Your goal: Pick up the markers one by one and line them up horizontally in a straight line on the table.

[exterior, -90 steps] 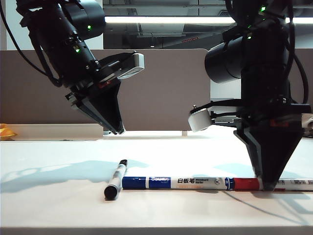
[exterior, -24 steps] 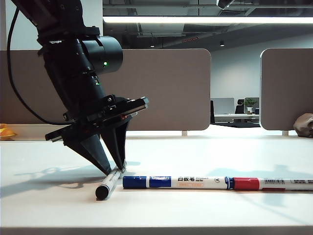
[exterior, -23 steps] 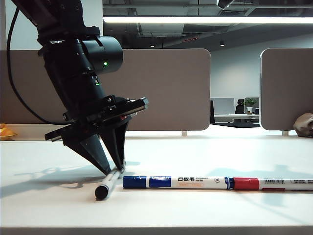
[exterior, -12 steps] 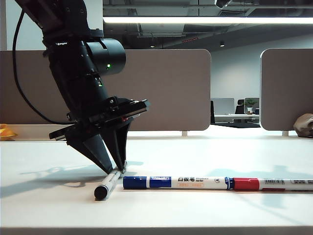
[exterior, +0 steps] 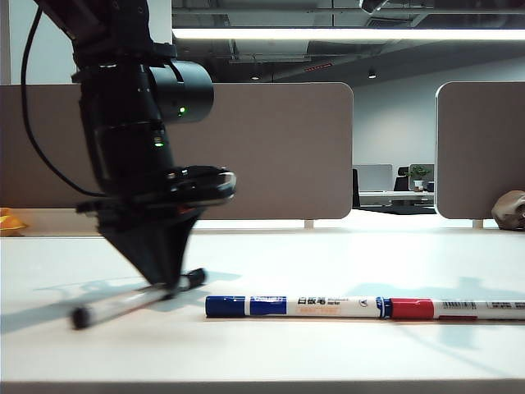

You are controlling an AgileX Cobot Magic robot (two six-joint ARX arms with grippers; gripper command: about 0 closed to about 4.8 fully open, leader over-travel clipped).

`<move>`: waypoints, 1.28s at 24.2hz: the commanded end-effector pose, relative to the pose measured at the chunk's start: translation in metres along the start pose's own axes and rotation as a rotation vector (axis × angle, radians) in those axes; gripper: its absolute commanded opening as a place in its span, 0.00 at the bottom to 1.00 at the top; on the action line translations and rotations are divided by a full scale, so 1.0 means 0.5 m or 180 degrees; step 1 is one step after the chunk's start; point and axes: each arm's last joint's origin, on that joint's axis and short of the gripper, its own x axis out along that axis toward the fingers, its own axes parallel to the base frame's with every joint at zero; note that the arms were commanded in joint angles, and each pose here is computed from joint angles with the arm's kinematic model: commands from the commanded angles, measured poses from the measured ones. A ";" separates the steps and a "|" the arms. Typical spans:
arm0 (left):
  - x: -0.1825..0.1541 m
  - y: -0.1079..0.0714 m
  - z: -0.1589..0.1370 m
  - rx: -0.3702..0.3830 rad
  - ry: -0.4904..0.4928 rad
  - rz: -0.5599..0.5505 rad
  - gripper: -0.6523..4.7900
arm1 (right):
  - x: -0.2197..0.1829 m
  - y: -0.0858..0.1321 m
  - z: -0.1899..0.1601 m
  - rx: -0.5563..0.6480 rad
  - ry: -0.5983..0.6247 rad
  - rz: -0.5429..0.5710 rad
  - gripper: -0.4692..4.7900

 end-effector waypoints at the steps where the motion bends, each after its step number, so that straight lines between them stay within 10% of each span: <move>1: 0.035 0.018 -0.053 0.0546 0.0860 0.0489 0.22 | -0.004 -0.002 0.004 0.0010 -0.0072 -0.0034 0.08; 31: -0.027 0.004 -0.054 0.2165 0.0467 -0.0302 0.22 | -0.004 -0.002 0.003 -0.0003 -0.0125 0.0079 0.08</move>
